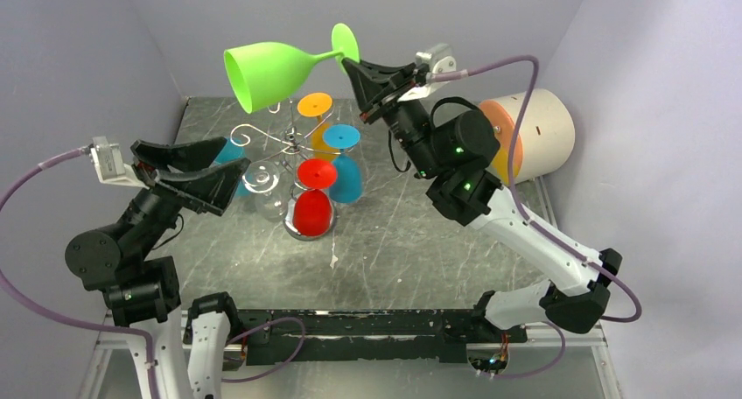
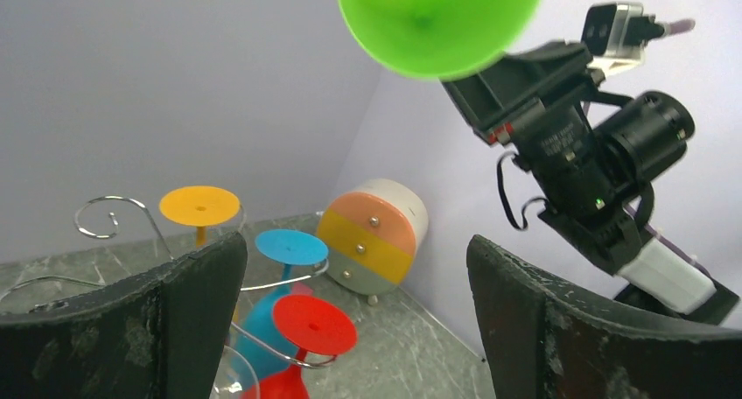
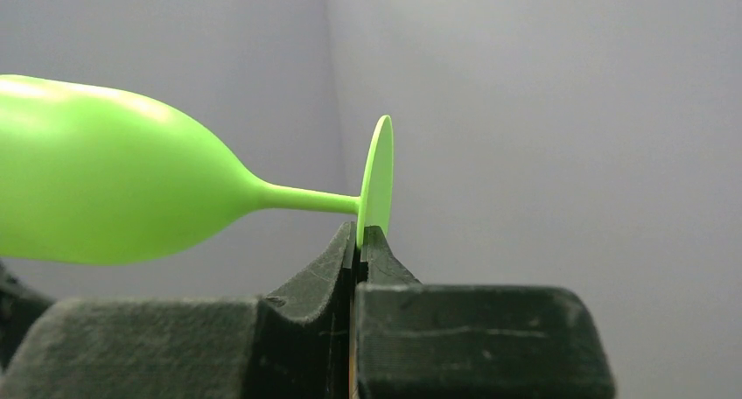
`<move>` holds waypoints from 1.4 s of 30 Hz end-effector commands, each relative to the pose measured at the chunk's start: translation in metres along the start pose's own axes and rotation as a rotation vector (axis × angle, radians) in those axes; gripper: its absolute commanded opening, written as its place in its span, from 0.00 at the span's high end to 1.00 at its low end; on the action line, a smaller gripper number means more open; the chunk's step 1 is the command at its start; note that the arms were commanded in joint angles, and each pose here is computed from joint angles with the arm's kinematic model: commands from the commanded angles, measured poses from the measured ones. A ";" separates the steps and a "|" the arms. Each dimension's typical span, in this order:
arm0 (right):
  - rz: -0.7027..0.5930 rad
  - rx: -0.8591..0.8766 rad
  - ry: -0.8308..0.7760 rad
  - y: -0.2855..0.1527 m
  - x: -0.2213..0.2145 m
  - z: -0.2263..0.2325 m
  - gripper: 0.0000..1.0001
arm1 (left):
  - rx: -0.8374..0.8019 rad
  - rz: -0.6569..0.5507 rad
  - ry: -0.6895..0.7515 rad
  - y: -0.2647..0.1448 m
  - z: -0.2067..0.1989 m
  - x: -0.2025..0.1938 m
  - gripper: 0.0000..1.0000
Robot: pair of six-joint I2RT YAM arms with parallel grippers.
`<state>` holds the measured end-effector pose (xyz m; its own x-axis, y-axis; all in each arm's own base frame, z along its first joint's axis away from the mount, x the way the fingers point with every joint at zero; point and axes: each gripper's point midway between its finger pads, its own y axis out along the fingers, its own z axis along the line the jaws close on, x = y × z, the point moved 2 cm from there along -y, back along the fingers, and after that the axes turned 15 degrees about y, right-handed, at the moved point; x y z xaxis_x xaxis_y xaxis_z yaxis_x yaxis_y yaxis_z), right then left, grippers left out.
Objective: Place the wine glass upside down on the wine glass rack
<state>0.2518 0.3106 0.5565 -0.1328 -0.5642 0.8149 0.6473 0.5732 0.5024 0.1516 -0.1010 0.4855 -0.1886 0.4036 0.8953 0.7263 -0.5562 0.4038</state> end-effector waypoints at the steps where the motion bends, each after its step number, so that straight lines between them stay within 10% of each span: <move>1: -0.091 0.015 -0.168 0.010 0.025 0.001 1.00 | -0.098 0.066 -0.019 -0.006 -0.026 0.001 0.00; 15: -0.283 0.139 -1.012 0.028 0.022 0.011 1.00 | -0.120 0.153 -0.072 0.008 -0.030 0.019 0.16; 27: -0.457 0.292 -1.383 0.013 -0.011 0.049 1.00 | -0.156 0.108 -0.209 0.043 -0.019 0.057 0.32; 42: -0.348 0.461 -1.620 0.012 -0.072 0.120 1.00 | -0.197 0.150 -0.294 0.051 -0.003 0.041 0.37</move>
<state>0.1788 0.4238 0.5311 -0.9812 0.1913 0.0242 0.1763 0.8389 0.5150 0.1870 -0.1098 0.5498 0.1109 0.5087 0.8538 0.6196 -0.7071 0.3408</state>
